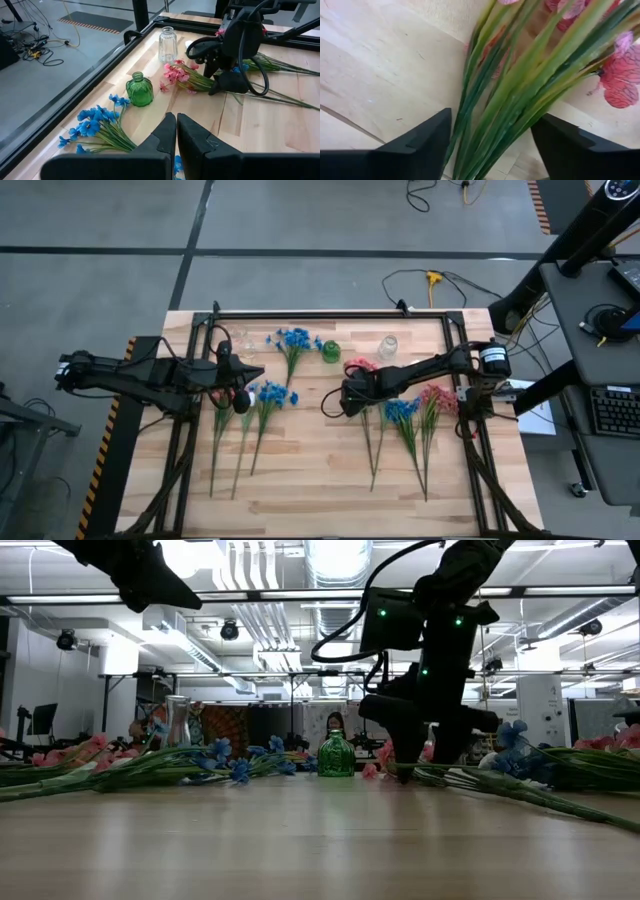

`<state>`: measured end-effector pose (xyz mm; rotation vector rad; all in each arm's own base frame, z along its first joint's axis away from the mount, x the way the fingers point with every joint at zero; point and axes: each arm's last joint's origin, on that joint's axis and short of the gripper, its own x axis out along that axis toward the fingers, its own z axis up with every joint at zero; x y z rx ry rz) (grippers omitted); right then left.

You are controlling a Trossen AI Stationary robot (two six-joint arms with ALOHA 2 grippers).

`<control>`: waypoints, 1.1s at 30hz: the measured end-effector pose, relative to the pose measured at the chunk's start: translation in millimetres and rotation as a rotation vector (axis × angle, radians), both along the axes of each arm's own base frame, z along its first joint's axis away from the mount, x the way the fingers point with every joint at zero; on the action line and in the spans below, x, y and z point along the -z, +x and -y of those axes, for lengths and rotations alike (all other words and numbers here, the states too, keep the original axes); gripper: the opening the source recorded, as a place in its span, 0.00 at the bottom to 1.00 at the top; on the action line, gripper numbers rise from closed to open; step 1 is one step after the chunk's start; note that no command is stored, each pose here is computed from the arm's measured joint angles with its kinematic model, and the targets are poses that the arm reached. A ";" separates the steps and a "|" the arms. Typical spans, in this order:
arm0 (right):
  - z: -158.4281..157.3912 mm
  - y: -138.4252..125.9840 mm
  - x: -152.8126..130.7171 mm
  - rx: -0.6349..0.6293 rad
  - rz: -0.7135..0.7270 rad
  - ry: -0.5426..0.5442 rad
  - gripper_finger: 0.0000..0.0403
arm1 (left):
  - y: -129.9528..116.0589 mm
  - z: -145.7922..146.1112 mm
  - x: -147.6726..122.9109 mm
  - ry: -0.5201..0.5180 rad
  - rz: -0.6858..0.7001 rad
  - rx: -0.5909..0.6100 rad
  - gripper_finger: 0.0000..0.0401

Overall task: Sort flowers into vase by color
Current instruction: Put the middle pink flowers into the green vase

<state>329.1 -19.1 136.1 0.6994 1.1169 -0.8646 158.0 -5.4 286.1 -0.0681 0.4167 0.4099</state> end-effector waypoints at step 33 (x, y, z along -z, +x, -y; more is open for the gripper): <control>0.5 -5.1 -29.6 -0.038 0.085 -0.022 0.08 | 0.0 -0.1 0.0 0.000 0.000 0.000 0.00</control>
